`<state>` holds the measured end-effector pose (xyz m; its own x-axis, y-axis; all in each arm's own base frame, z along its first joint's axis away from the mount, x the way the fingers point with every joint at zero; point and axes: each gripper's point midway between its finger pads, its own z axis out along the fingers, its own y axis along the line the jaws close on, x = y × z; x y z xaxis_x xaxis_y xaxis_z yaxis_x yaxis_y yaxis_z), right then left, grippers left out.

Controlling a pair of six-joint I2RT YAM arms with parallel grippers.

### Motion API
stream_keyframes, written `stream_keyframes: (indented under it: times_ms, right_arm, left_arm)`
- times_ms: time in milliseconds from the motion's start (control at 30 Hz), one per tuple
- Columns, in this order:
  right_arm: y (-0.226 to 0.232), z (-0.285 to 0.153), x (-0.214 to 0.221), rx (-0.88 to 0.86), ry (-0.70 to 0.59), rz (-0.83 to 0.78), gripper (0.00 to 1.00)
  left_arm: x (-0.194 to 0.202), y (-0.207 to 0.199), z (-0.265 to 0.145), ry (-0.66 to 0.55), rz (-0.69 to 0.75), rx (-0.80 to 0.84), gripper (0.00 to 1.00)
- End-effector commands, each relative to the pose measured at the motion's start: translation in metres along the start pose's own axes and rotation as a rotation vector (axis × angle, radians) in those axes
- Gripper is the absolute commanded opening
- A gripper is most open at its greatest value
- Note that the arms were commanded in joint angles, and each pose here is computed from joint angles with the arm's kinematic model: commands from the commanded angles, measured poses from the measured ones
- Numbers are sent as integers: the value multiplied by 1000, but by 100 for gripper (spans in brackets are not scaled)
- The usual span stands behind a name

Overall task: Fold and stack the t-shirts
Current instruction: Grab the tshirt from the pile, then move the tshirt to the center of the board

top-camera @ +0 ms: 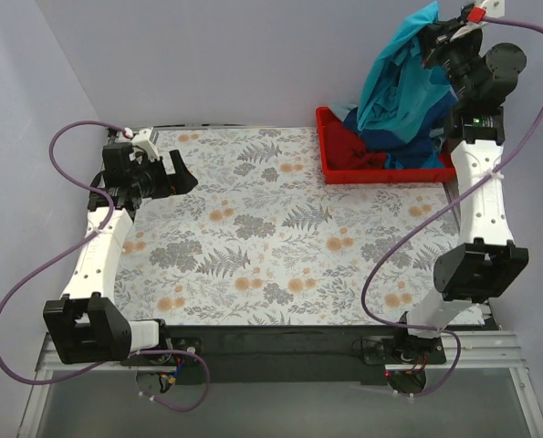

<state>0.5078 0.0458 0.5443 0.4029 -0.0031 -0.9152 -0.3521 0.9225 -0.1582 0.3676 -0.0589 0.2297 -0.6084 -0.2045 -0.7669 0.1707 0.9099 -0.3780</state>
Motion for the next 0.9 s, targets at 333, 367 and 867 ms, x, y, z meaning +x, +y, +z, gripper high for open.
stream_keyframes:
  times_ms: [333, 367, 867]
  right_arm:
    - [218, -97, 11, -539, 228, 223, 1]
    - [247, -114, 43, -602, 326, 278, 1]
    - [292, -244, 259, -787, 1101, 272, 90]
  left_arm:
    - [-42, -42, -48, -139, 27, 108, 97]
    - [-40, -46, -49, -127, 36, 129, 97]
    - [80, -63, -12, 274, 280, 368, 98]
